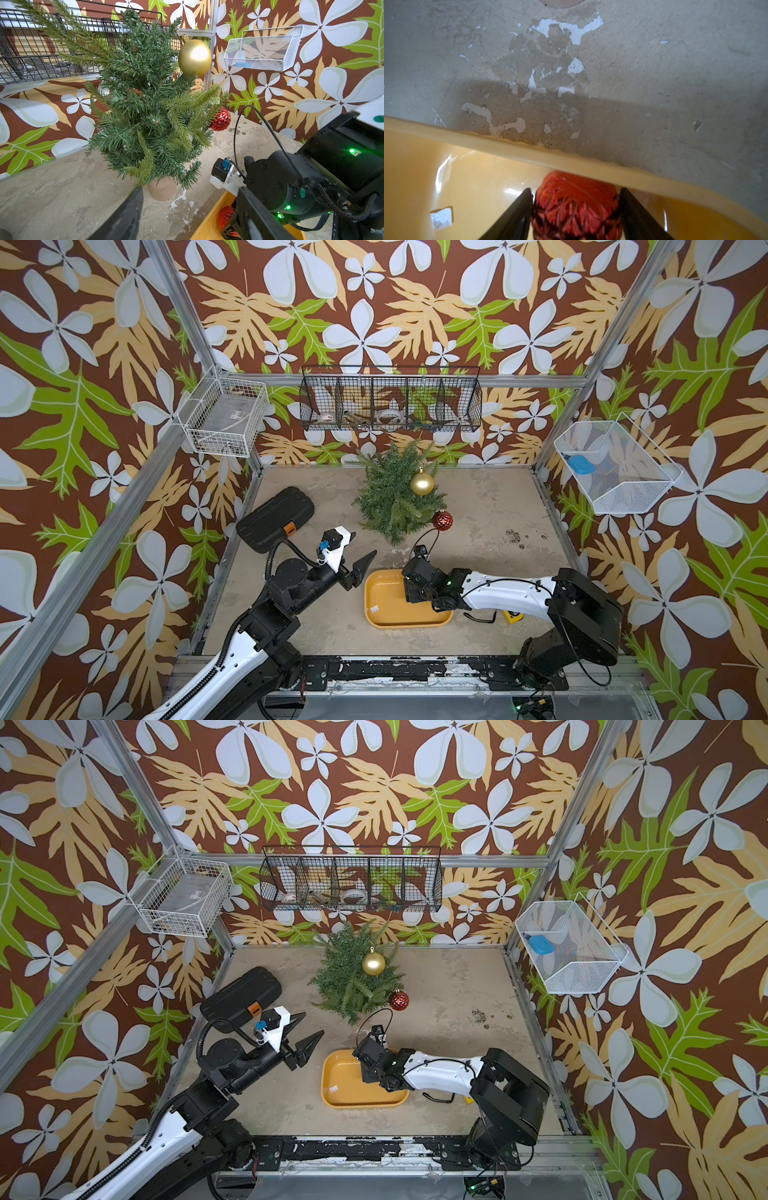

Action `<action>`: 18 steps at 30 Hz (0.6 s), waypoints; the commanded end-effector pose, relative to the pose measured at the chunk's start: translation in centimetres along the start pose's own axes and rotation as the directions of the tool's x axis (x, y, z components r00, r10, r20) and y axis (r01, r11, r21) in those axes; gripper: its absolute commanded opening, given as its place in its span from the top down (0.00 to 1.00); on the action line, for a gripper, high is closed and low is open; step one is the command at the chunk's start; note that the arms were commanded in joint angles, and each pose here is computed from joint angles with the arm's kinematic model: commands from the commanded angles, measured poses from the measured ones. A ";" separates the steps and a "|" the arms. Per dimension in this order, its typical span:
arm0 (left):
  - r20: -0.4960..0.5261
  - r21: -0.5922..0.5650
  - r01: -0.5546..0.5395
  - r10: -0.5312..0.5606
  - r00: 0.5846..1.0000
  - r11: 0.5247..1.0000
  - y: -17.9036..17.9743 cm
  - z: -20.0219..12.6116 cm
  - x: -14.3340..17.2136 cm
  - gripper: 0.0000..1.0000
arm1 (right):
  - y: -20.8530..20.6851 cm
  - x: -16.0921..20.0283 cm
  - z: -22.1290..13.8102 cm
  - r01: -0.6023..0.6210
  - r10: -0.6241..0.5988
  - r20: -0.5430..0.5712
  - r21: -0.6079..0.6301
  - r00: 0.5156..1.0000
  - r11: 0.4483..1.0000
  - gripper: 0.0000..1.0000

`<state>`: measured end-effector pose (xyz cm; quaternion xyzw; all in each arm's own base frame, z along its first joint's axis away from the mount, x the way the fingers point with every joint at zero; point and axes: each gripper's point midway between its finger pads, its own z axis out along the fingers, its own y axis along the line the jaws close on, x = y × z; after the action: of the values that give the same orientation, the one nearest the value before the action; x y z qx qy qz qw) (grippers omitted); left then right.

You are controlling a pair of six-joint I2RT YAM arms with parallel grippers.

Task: Decorate the small christmas tree with ornaments
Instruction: Pick up an ornament from the container.

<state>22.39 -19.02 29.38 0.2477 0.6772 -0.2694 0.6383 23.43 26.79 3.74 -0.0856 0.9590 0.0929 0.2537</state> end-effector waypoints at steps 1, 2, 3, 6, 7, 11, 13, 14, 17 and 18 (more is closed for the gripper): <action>0.023 0.005 -0.002 0.002 1.000 1.000 -0.1 0.0 -0.6 0.28 | 0.1 0.0 0.2 -0.005 0.005 0.005 -0.004 1.000 1.000 0.32; 0.024 0.005 -0.003 0.002 1.000 1.000 -0.1 -0.1 -0.6 0.28 | 0.1 0.0 0.2 -0.006 0.006 0.004 -0.007 1.000 1.000 0.32; 0.024 0.005 -0.003 0.002 1.000 1.000 -0.1 -0.1 -0.6 0.28 | 0.1 0.1 0.2 -0.005 0.005 0.002 -0.007 1.000 1.000 0.32; 0.025 0.004 -0.003 0.002 1.000 1.000 -0.1 -0.1 -0.6 0.28 | 0.0 0.2 0.1 -0.001 0.001 -0.002 -0.004 1.000 1.000 0.32; 0.025 0.004 -0.003 0.003 1.000 1.000 0.0 -0.1 -0.6 0.28 | 0.1 0.2 0.1 0.001 -0.001 -0.001 -0.005 1.000 1.000 0.33; 0.026 0.004 -0.003 0.003 1.000 1.000 -0.1 -0.1 -0.7 0.28 | 0.3 -0.3 -0.6 0.003 -0.003 0.019 -0.016 1.000 1.000 0.36; 0.028 0.005 -0.002 0.002 1.000 1.000 -0.1 -0.2 -0.7 0.28 | 0.5 -0.7 -1.2 0.004 -0.003 0.034 -0.029 0.999 1.000 0.37; 0.028 0.004 -0.003 0.003 1.000 1.000 -0.1 -0.2 -0.7 0.28 | 0.5 -0.9 -1.4 0.005 -0.004 0.040 -0.031 0.999 1.000 0.37; 0.028 0.004 -0.002 0.002 1.000 1.000 -0.1 -0.2 -0.7 0.28 | 0.7 -1.4 -2.3 0.011 -0.008 0.061 -0.047 0.998 0.999 0.38; 0.027 0.003 -0.001 0.001 1.000 1.000 -0.1 -0.2 -0.7 0.28 | 0.7 -1.5 -2.7 0.013 -0.010 0.070 -0.054 0.997 0.998 0.38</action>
<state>22.24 -18.95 29.62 0.2477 0.6740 -0.2711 0.6410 23.32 27.24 6.21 -0.0874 0.9492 0.1214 0.2769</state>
